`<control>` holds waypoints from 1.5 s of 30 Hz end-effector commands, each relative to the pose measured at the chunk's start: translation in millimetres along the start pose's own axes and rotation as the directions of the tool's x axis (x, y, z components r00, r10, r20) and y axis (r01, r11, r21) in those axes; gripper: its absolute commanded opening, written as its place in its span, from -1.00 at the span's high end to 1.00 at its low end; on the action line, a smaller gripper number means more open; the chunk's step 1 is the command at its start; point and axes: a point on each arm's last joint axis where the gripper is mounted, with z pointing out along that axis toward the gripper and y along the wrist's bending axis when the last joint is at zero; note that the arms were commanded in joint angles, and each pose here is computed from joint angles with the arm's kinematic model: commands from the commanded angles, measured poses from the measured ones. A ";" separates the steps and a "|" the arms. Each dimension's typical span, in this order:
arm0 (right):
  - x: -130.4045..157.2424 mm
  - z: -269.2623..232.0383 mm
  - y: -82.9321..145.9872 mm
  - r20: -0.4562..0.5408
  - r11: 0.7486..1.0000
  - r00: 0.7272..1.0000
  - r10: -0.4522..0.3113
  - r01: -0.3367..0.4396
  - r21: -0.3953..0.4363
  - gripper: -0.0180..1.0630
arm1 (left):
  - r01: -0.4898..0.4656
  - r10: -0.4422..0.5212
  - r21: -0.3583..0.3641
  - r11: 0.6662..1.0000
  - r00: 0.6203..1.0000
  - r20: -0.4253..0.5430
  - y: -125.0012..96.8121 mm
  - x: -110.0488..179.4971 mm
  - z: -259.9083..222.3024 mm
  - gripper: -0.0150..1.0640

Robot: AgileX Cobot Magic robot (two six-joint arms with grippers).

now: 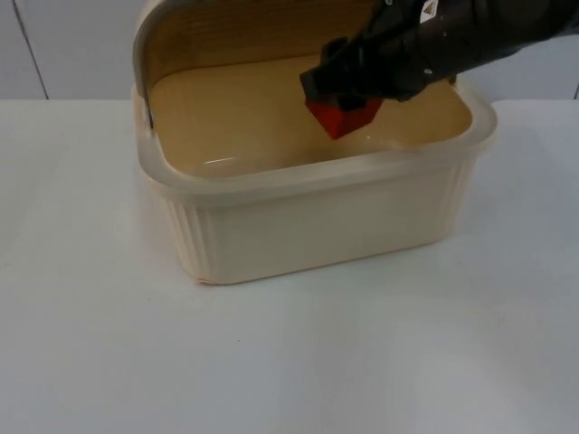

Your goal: Open the box lid with the left hand, place the block into the box with the right hand, then close the box lid with the left hand.

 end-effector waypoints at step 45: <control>-105.8 -232.0 -24.2 0.317 0.990 0.944 -0.096 0.057 0.129 -0.97 | 0.001 0.000 -0.004 1.000 1.000 0.027 0.8 -1.6 -1.7 -0.96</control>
